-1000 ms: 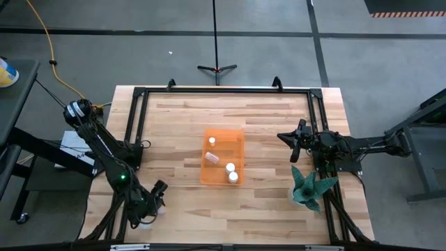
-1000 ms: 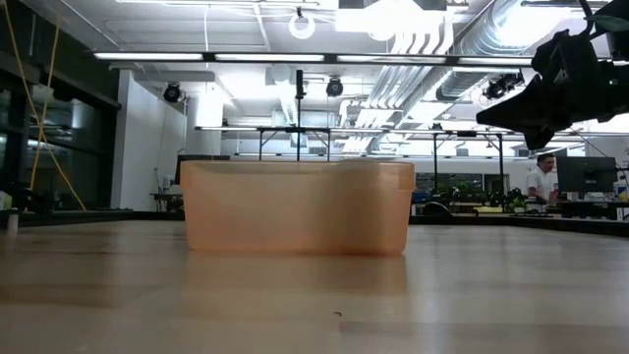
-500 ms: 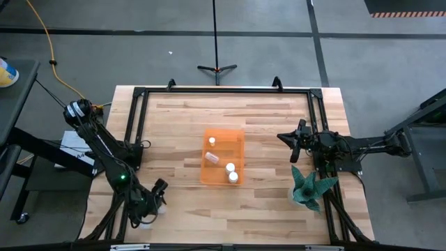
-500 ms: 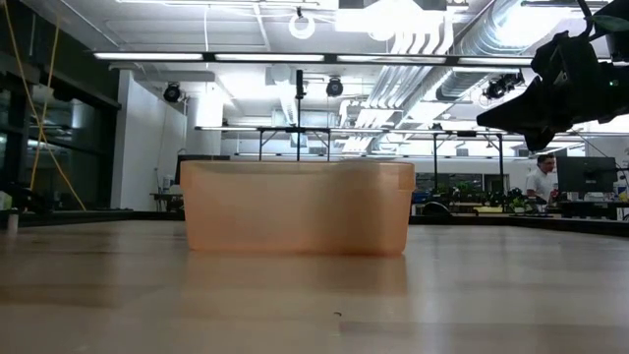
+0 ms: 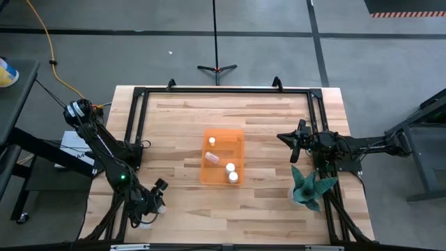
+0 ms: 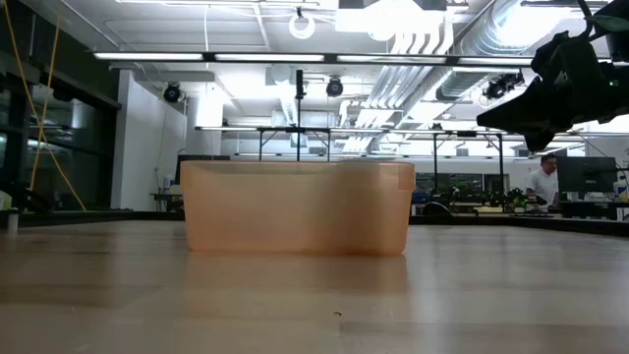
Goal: Pick and place pill bottles into a basket
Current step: Put the top transparent pill bottle into the orange bin
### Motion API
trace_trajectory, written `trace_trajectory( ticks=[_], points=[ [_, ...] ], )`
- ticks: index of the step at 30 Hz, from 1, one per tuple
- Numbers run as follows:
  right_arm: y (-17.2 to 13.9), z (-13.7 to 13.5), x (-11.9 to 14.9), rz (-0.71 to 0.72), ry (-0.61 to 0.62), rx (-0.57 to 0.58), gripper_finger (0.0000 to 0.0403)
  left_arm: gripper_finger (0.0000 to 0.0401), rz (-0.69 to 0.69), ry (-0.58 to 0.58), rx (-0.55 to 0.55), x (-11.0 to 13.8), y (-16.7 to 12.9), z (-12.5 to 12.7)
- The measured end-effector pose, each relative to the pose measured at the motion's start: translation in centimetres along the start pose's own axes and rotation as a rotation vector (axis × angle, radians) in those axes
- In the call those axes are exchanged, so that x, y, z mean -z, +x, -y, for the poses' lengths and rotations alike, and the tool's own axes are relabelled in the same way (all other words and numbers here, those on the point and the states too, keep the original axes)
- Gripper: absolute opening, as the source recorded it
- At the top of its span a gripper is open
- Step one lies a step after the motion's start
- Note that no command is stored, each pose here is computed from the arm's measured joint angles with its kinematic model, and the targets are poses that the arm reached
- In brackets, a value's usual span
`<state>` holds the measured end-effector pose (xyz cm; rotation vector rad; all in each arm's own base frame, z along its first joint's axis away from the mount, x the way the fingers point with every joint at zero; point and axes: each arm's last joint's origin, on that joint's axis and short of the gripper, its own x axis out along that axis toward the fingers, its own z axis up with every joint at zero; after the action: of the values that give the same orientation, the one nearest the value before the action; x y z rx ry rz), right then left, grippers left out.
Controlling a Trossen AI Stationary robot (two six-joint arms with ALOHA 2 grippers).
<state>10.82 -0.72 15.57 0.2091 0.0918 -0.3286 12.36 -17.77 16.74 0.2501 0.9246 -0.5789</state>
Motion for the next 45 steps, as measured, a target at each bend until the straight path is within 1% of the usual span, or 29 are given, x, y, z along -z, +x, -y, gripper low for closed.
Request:
trace_trajectory(
  ticks=[5,8,11,14,18,22,27,30,32,34,36,38,41,45],
  points=[
    [0.0,0.0,0.0,-0.001,-0.002,0.0,0.0007,0.0172,0.001,0.054,-0.005,-0.2,-0.3,0.0],
    [0.0,0.0,0.0,-0.001,-0.013,0.001,0.0007,0.0176,0.057,0.08,-0.025,-1.5,-1.2,0.1],
    [0.0,0.0,0.0,0.002,-0.012,0.001,0.0007,0.0188,0.076,0.119,-0.076,-2.4,-2.3,0.1],
    [0.0,0.0,-0.1,0.007,0.0,0.001,0.0007,0.0187,0.092,0.137,-0.152,-3.7,-3.3,-0.8],
    [0.0,0.0,-0.1,0.011,0.003,0.009,0.0007,0.0172,0.088,0.165,-0.244,-5.1,-3.8,-3.4],
    [0.0,0.2,-0.2,0.027,0.005,0.061,0.0007,0.0174,0.069,0.184,-0.309,-6.2,-4.2,-6.7],
    [0.0,0.3,-0.2,0.04,0.006,0.103,0.0007,0.0189,0.132,0.234,-0.257,-8.5,-6.1,-10.4],
    [0.0,0.3,-0.3,0.048,-0.001,0.102,0.0007,0.0182,0.191,0.252,-0.215,-9.5,-7.0,-12.6],
    [-0.1,0.1,-0.8,0.091,-0.008,0.092,0.0007,0.0176,0.244,0.273,-0.18,-9.9,-7.3,-13.8],
    [-0.1,0.0,-1.5,0.113,-0.034,0.086,0.0007,0.0175,0.274,0.295,-0.159,-9.9,-7.2,-15.1],
    [-0.3,-0.1,-2.2,0.142,-0.054,0.078,0.0007,0.018,0.266,0.296,-0.157,-9.8,-6.7,-16.3],
    [-0.3,-0.2,-2.7,0.161,-0.079,0.077,0.0007,0.0188,0.236,0.276,-0.17,-9.5,-6.0,-17.7],
    [-0.3,-0.2,-2.7,0.162,-0.112,0.079,0.0007,0.0194,0.176,0.249,-0.181,-8.8,-4.6,-19.3],
    [-0.3,-0.2,-2.6,0.149,-0.143,0.083,0.0007,0.0183,0.112,0.2,-0.18,-7.9,-2.9,-21.3]
  ],
)
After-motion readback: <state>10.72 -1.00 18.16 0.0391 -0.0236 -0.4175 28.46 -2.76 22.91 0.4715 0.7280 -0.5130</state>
